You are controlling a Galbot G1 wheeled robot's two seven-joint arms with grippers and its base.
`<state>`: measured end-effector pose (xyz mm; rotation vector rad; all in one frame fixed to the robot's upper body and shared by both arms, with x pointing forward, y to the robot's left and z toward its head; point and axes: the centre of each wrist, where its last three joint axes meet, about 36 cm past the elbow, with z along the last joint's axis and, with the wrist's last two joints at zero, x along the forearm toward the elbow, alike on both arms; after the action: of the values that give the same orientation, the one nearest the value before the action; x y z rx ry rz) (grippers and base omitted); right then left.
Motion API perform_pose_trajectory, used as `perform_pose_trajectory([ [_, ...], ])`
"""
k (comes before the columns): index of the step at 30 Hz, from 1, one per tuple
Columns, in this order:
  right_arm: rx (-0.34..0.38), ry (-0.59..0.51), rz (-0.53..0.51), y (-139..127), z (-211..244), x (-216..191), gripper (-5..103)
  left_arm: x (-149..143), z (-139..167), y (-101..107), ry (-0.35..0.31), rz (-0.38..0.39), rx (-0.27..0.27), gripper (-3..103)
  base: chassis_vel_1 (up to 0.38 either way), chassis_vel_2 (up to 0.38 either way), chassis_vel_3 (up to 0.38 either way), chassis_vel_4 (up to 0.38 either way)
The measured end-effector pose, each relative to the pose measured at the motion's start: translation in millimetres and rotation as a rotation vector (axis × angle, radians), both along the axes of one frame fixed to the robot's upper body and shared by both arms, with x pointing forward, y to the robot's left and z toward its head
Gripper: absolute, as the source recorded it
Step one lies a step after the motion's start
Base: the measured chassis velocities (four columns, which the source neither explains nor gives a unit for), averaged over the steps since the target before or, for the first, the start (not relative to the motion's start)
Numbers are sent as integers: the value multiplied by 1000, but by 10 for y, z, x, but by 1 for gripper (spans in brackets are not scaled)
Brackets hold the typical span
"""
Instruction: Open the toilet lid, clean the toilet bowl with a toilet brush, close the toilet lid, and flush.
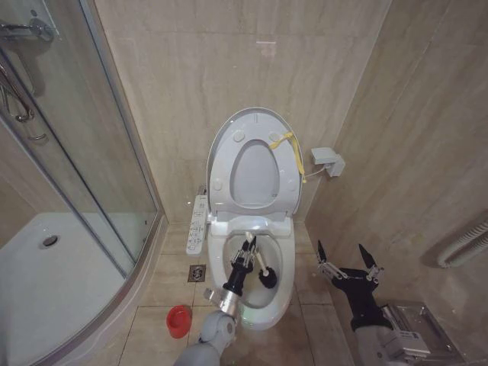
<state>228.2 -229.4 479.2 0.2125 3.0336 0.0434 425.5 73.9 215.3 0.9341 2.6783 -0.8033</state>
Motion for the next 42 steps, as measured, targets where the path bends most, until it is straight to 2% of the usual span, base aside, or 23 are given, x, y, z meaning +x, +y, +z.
perform_pose_trajectory([
  [1, 0, 0, 0, 0, 0, 0, 100, 0, 0, 0, 0, 0, 0, 22, 0, 0, 0, 0],
  [3, 0, 0, 0, 0, 0, 0, 100, 12, -93, 77, -43, -14, 85, 22, 0, 0, 0, 0],
  [4, 0, 0, 0, 0, 0, 0, 100, 30, -115, 99, -61, -18, 111, 22, 0, 0, 0, 0],
  [6, 0, 0, 0, 0, 0, 0, 100, 49, -111, 100, -70, -14, 114, 22, 0, 0, 0, 0],
  [8, 0, 0, 0, 0, 0, 0, 100, 78, -41, 20, -56, 9, 58, 22, 0, 0, 0, 0],
  [9, 0, 0, 0, 0, 0, 0, 100, 78, -41, 20, -56, 9, 58, 22, 0, 0, 0, 0],
  [11, 0, 0, 0, 0, 0, 0, 100, 124, 107, -166, -18, 48, -69, 22, 0, 0, 0, 0],
  [12, 0, 0, 0, 0, 0, 0, 100, 132, 155, -232, -1, 57, -111, 22, 0, 0, 0, 0],
  [13, 0, 0, 0, 0, 0, 0, 100, 132, 155, -232, -1, 57, -111, 22, 0, 0, 0, 0],
  [15, 0, 0, 0, 0, 0, 0, 100, 136, 201, -306, 18, 59, -147, 22, 0, 0, 0, 0],
  [18, 0, 0, 0, 0, 0, 0, 100, 133, 188, -312, 20, 49, -137, 22, 0, 0, 0, 0],
  [19, 0, 0, 0, 0, 0, 0, 100, 128, 122, -273, 10, 38, -95, 22, 0, 0, 0, 0],
  [21, 0, 0, 0, 0, 0, 0, 100, 150, -62, -126, -32, 35, 36, 22, 0, 0, 0, 0],
  [22, 0, 0, 0, 0, 0, 0, 100, 164, -133, -68, -50, 38, 84, 22, 0, 0, 0, 0],
  [23, 0, 0, 0, 0, 0, 0, 100, 164, -133, -68, -50, 38, 84, 22, 0, 0, 0, 0],
  [25, 0, 0, 0, 0, 0, 0, 100, 201, -191, 28, -83, 45, 143, 22, 0, 0, 0, 0],
  [27, 0, 0, 0, 0, 0, 0, 100, 236, -166, 95, -101, 53, 177, 22, 0, 0, 0, 0],
  [28, 0, 0, 0, 0, 0, 0, 100, 236, -166, 95, -101, 53, 177, 22, 0, 0, 0, 0],
  [32, 0, 0, 0, 0, 0, 0, 100, 357, -50, 233, -182, 53, 275, 20, 0, 0, 0, 0],
  [33, 0, 0, 0, 0, 0, 0, 100, 357, -50, 233, -182, 53, 275, 20, 0, 0, 0, 0],
  [36, 0, 0, 0, 0, 0, 0, 100, 425, -4, 363, -219, 55, 337, 20, 0, 0, 0, 0],
  [38, 0, 0, 0, 0, 0, 0, 100, 437, -22, 399, -219, 53, 358, 20, 0, 0, 0, 0],
  [42, 0, 0, 0, 0, 0, 0, 100, 422, -171, 510, -187, 33, 432, 20, 0, 0, 0, 0],
])
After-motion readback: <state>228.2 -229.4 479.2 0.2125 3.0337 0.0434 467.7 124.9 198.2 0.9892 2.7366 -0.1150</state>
